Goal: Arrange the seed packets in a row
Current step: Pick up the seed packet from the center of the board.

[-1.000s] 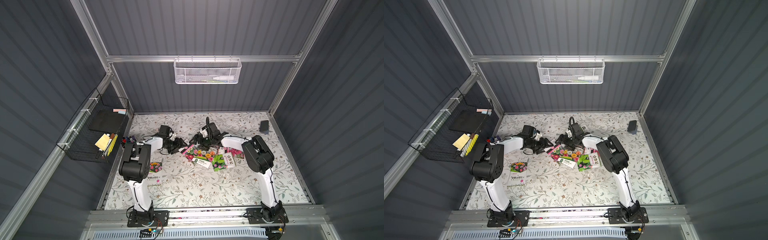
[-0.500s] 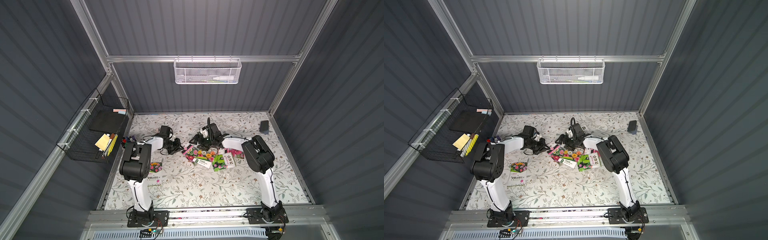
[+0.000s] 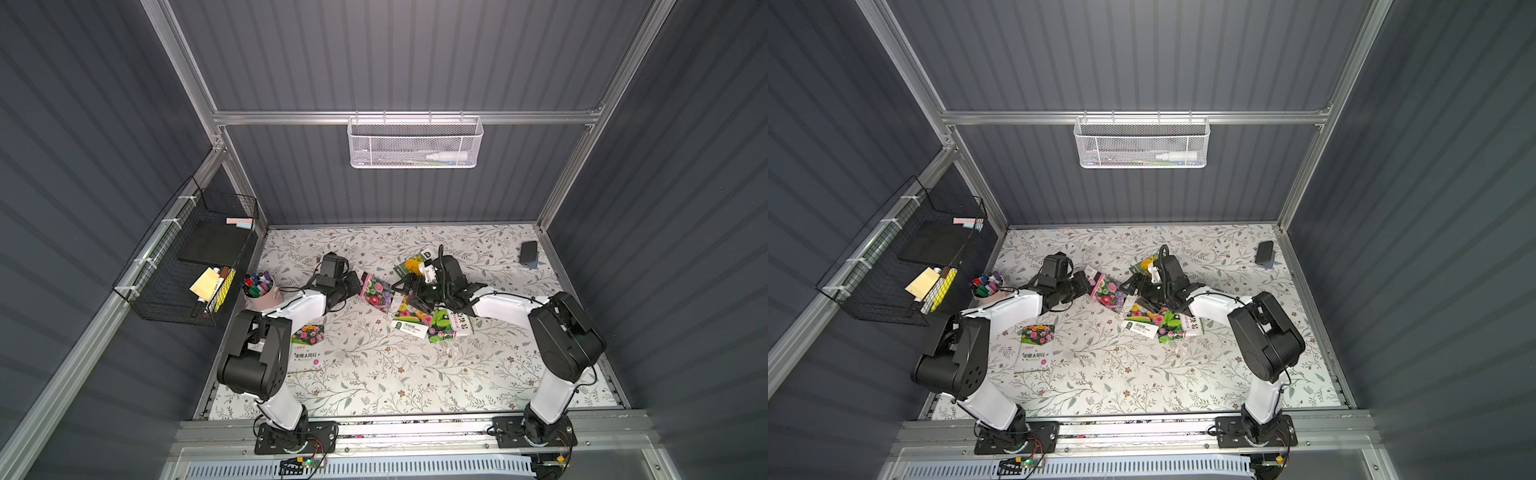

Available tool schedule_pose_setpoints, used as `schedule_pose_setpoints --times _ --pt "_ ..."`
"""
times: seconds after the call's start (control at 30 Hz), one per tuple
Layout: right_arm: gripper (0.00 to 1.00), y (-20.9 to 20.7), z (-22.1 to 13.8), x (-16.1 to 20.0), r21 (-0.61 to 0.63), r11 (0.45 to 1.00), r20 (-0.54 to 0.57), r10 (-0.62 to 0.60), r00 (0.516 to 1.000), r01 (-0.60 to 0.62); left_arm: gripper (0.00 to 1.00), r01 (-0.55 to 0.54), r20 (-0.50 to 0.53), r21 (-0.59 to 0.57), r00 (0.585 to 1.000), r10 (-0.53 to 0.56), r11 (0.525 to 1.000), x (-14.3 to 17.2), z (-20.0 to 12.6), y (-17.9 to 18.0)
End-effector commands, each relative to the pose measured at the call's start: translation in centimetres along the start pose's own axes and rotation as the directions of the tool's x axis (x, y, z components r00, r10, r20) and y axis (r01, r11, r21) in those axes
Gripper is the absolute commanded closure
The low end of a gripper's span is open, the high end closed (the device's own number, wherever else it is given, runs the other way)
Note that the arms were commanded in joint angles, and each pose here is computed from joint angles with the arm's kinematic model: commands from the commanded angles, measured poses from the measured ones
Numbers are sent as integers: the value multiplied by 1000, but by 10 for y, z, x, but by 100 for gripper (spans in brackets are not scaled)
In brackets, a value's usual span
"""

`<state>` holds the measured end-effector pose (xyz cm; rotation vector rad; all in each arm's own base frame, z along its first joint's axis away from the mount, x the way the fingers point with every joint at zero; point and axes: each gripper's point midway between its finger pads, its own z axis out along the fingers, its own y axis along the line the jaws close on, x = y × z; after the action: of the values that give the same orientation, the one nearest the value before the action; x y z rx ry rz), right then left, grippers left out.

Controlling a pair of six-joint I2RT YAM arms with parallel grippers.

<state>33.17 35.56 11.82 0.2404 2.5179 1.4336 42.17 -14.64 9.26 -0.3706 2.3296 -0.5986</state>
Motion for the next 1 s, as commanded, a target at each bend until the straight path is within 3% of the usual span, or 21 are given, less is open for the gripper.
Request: schedule_pose_setpoints --times 0.0,0.23,0.43,0.73,0.97 --pt "10 33 7 9 -133 986 30 109 994 -104 100 -27 298 2 954 25 1000 -47 -9 -15" --pt "11 39 24 18 -194 960 124 230 965 -204 100 -130 453 29 886 103 991 -58 -30 -56" --pt "12 37 20 6 -321 907 193 344 919 -272 100 -112 511 79 858 56 991 -61 -58 -75" --pt "17 53 25 -22 -575 755 195 502 843 -316 100 -67 534 121 845 -8 990 -52 -88 -70" --pt "20 65 44 -27 -646 682 149 554 819 -343 100 -59 515 135 857 -19 989 -42 -89 -67"
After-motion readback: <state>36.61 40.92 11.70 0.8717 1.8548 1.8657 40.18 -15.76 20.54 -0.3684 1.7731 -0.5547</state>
